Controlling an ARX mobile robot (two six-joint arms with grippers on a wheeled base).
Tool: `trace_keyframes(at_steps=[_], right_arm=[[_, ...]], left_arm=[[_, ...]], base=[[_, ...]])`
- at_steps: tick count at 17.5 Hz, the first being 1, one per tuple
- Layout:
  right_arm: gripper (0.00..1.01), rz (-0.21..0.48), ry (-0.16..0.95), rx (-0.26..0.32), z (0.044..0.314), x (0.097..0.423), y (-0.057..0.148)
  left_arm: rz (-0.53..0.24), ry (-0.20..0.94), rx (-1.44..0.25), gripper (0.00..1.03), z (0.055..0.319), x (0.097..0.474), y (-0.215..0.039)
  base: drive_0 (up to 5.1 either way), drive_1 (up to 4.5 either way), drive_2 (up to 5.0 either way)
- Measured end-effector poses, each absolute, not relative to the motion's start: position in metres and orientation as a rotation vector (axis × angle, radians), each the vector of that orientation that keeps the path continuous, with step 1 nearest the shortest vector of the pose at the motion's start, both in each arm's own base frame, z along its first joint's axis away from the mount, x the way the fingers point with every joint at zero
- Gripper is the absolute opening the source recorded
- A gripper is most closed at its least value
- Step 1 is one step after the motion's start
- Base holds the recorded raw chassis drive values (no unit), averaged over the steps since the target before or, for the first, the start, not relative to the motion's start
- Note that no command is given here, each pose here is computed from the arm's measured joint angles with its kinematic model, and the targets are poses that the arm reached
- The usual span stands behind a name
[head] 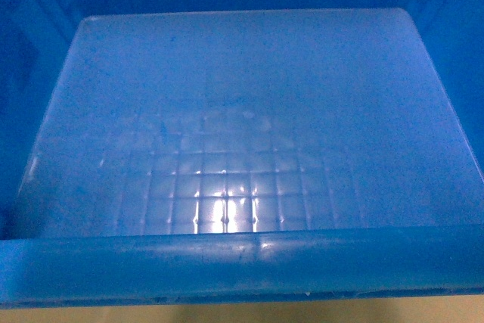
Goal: Place box next to blue box on left shelf
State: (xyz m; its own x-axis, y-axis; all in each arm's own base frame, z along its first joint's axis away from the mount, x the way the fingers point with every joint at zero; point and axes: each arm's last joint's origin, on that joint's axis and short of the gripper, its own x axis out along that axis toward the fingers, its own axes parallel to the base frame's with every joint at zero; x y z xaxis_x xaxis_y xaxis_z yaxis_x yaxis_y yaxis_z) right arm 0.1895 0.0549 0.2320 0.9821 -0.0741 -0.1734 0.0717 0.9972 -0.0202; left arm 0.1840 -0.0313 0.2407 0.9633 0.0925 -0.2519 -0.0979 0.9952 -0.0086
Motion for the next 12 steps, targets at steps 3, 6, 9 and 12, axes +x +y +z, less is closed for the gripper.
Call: trace_keyframes(at_steps=[3, 6, 9, 12], right_arm=[[0.17, -0.073, 0.174, -0.014, 0.2321, 0.1895, 0.0549], [0.17, -0.067, 0.176, -0.013, 0.2319, 0.1895, 0.0554], [0.17, -0.071, 0.175, -0.014, 0.2319, 0.1894, 0.0552], [0.17, -0.071, 0.175, -0.014, 0.2319, 0.1894, 0.0552]], left_arm=[[0.096, 0.253, -0.021, 0.18, 0.2408, 0.1840, -0.0313], [0.101, 0.254, -0.021, 0.18, 0.2407, 0.1840, -0.0308], [0.098, 0.254, -0.021, 0.18, 0.2407, 0.1840, -0.0310], [0.098, 0.254, -0.021, 0.18, 0.2407, 0.1840, -0.0310]], base=[[-3.3, 1.63, 1.6], [0.0, 0.00, 0.0], [0.0, 0.00, 0.0], [0.0, 0.00, 0.0]])
